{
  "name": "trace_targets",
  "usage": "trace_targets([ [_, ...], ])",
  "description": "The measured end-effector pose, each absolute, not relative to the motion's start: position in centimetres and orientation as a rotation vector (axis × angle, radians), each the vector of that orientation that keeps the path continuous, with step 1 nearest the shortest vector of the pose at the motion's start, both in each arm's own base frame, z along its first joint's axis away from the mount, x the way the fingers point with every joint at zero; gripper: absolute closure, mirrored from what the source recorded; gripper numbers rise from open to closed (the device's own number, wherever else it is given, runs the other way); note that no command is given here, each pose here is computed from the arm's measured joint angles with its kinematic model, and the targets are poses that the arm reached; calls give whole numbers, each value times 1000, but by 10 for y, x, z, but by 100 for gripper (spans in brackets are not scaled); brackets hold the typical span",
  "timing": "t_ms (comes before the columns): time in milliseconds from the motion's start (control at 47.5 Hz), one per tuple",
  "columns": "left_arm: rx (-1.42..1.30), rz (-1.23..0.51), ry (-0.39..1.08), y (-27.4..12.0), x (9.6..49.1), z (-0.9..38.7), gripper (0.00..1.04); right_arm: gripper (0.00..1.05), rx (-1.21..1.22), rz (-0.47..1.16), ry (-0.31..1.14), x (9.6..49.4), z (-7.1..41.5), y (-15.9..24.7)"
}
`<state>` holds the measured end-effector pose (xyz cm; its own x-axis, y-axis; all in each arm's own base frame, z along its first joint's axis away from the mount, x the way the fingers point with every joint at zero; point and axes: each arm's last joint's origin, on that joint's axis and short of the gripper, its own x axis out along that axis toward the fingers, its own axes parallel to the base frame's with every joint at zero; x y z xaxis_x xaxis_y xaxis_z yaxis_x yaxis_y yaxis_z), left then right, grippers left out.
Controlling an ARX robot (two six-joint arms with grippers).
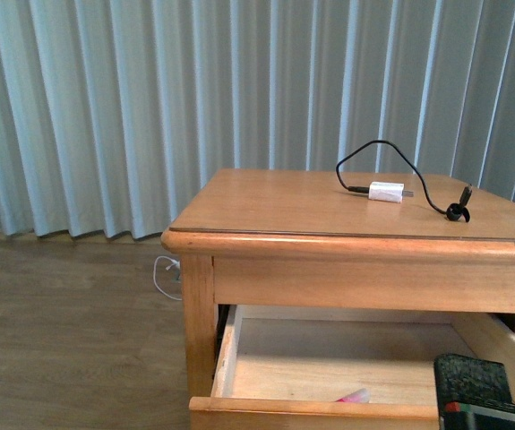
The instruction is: Place pink marker in drawer with both arms
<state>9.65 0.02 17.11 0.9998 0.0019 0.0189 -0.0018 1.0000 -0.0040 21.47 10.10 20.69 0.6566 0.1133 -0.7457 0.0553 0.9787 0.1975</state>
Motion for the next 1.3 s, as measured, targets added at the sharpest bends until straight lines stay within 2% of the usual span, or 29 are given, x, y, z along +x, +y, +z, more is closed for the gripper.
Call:
trace_targets([
  [147,-4,2,-19,0,96,171,6,8,188,31,898,228,191,97],
  [631,-4,2,-19,0,96,171,6,8,174,66,795,241,149,68],
  [967,-4,2,-19,0,96,171,6,8,77,55,706,267,118,48],
  [1304,-4,2,-19,0,96,171,6,8,8,-27,574,301,99,30],
])
